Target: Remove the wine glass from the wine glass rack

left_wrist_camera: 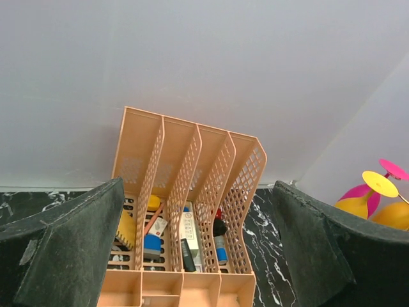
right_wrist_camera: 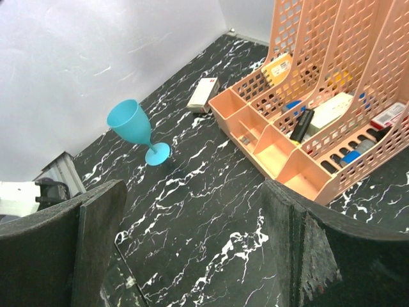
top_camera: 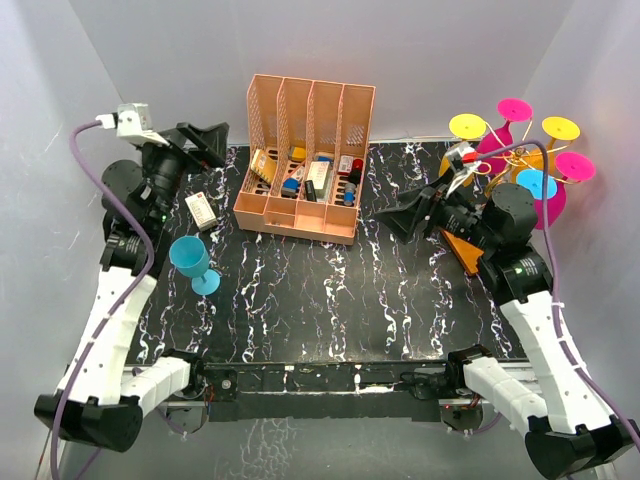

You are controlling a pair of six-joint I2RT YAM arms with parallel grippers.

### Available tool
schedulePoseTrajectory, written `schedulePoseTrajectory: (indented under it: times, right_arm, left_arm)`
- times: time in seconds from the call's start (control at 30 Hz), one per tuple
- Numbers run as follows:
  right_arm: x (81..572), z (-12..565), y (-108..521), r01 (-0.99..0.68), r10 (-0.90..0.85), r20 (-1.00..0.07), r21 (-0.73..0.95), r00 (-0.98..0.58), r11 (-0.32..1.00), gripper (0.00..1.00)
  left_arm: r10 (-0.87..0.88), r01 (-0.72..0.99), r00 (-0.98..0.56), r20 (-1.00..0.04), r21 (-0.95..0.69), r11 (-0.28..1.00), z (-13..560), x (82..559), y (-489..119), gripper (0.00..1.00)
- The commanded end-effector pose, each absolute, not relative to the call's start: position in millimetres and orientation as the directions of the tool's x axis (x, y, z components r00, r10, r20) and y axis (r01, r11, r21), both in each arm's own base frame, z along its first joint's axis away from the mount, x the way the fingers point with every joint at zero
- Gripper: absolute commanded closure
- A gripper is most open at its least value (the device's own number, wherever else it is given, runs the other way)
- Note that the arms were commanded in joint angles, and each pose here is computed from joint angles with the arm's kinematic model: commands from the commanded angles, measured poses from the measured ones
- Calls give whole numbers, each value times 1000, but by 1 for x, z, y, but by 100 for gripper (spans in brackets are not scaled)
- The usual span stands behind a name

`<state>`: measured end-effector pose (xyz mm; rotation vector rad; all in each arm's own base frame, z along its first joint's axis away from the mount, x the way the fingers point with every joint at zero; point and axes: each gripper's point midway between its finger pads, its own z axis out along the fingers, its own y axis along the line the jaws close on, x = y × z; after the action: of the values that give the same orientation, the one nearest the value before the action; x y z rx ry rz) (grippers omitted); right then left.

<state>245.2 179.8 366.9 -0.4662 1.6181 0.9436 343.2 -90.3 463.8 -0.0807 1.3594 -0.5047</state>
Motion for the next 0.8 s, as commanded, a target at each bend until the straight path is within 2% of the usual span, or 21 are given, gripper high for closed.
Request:
schedulePoseTrajectory:
  times: [0.0,0.17,0.37,0.53,0.77]
  right_arm:
    - [244,408,169,-714,213,-962,268,-169,647,6]
    - [265,423,147,-580,236,-960,278,-149,766,6]
    - [304,439,102,-297,281,-953,301,-108,906,6]
    - [333,446,60,-21,330,-942,332,-64,943,8]
    - [370,446,18,278,301,-952,274,-56,921,10]
  left_arm:
    - [-398,426,203,-895,-285,859,486,345,-108,3]
    - [-330,422,192,-924,-225,878,456,344,-121,3]
    - [-293,414,184,-938,-197,889,428,331,-130,3]
    - [-257,411,194,-947,-159,898,412,325,-143,3]
    - [-220,392,206,-954,-126,911,396,320,-155,3]
